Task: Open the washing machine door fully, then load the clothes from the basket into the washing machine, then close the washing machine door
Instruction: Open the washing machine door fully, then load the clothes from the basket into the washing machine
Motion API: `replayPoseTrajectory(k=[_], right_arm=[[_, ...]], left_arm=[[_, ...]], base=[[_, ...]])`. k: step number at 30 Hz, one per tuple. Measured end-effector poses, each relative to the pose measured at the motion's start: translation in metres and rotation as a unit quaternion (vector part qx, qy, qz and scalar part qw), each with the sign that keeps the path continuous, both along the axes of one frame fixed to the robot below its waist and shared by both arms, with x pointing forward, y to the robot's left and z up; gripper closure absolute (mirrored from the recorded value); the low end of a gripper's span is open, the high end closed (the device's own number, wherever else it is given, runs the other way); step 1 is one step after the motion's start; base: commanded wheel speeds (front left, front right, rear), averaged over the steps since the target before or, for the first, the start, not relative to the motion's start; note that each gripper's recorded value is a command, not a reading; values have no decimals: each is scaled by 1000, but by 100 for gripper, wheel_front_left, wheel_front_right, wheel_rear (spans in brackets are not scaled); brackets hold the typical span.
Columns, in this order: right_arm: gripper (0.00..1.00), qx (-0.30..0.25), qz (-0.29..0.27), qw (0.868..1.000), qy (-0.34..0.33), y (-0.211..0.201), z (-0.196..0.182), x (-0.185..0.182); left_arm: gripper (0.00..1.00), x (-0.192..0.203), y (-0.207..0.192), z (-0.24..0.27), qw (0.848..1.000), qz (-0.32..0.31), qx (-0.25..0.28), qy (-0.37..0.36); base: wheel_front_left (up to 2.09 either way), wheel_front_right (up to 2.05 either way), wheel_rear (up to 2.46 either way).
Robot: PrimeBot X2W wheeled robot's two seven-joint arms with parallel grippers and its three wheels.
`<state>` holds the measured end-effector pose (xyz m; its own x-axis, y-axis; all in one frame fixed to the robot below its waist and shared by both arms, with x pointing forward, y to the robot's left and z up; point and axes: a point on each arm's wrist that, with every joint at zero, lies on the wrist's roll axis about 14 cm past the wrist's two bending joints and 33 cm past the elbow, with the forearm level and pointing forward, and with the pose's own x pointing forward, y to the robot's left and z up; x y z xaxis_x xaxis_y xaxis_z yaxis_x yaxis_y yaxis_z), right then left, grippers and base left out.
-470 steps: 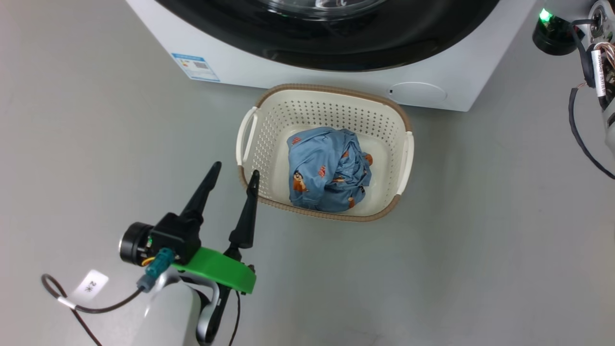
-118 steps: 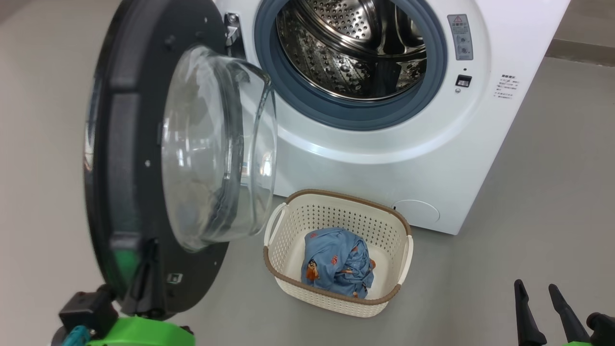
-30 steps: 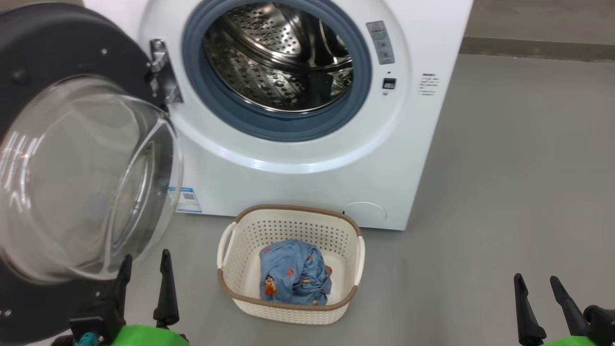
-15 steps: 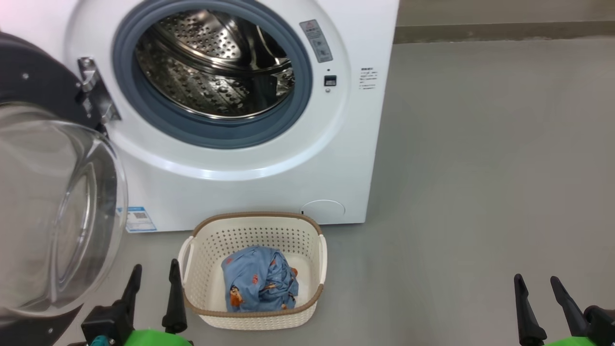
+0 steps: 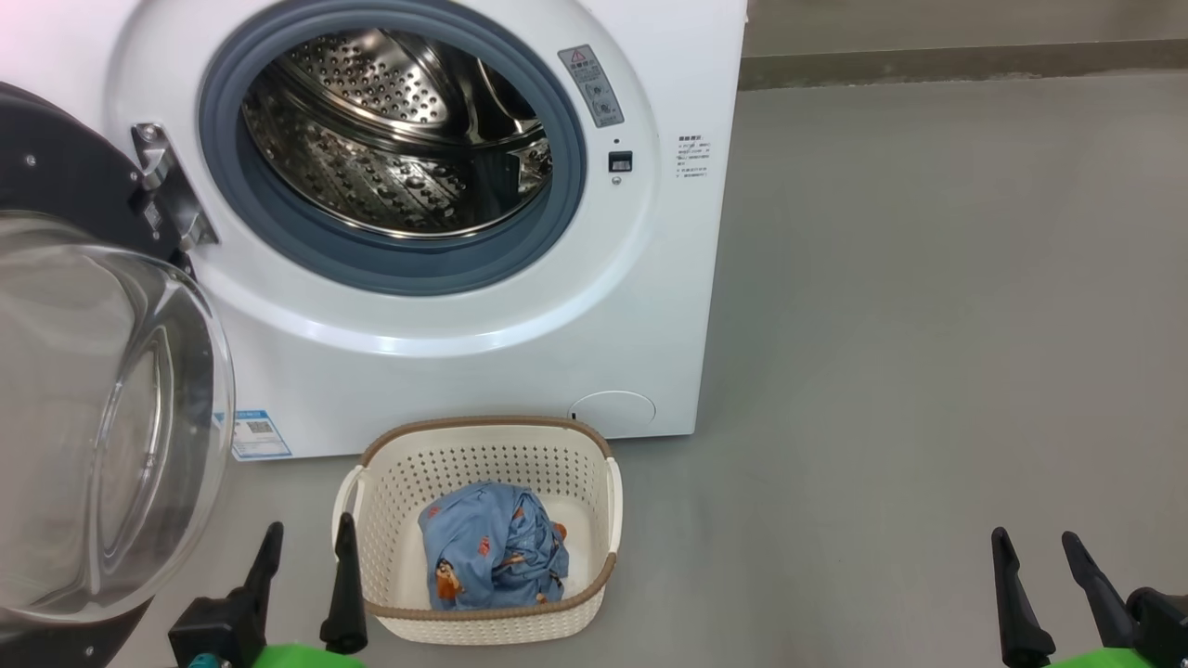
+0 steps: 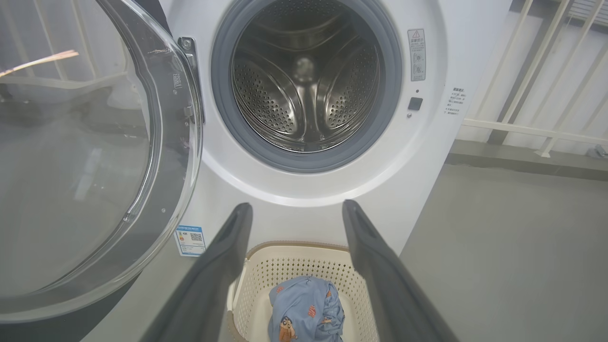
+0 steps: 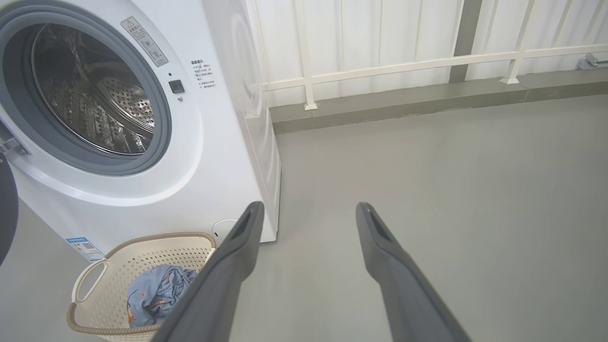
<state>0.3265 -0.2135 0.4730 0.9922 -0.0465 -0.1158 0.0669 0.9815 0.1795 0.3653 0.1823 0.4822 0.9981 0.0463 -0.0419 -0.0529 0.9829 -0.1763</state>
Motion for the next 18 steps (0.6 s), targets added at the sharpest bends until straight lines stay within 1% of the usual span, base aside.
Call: replayPoseTrajectory(k=[14, 18], right_arm=[[0, 1, 3, 1000, 0, 2, 0, 0], [0, 2, 3, 1000, 3, 2, -2, 0]], left_arm=[[0, -1, -4, -6, 1000, -5, 6, 9], [0, -2, -4, -13, 1000, -5, 7, 20]], base=[[0, 0, 0], [38, -38, 0]])
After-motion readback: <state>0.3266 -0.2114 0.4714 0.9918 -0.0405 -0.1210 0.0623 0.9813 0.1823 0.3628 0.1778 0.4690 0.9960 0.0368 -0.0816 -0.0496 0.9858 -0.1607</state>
